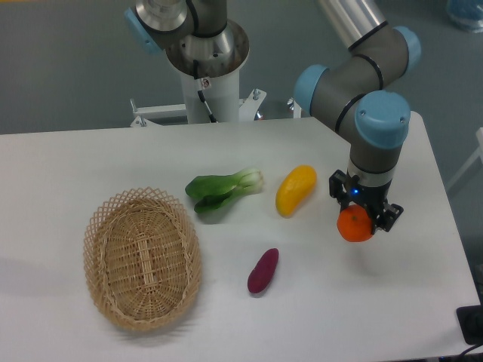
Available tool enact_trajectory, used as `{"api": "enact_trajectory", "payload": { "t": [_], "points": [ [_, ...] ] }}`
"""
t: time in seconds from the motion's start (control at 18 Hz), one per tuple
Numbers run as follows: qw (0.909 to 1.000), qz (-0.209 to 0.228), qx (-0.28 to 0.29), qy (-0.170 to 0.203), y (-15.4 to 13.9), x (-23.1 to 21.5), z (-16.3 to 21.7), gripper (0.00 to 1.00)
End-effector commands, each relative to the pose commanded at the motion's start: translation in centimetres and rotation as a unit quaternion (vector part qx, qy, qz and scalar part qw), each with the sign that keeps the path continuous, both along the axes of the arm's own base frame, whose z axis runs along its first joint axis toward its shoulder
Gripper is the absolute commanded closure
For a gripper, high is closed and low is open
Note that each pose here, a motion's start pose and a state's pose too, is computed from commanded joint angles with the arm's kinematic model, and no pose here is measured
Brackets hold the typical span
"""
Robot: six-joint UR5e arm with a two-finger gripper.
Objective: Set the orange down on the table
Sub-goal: 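Move the held orange toward the yellow mango and lower it to the table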
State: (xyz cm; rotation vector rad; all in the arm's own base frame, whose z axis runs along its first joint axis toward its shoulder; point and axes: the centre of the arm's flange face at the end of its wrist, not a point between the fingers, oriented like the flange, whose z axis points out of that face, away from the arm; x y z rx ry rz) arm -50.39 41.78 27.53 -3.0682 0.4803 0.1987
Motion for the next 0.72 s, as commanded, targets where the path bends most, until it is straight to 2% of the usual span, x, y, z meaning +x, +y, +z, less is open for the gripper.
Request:
{"api": "enact_trajectory", "payload": {
  "t": [0.33, 0.67, 0.72],
  "points": [
    [0.9999, -0.008, 0.001, 0.007, 0.1, 2.2, -2.9, 0.69],
    [1.0, -0.001, -0.003, -0.007, 1.4, 4.8, -4.4, 0.68],
    [0.9999, -0.002, -0.006, -0.012, 1.4, 5.3, -4.8, 0.65]
  ]
}}
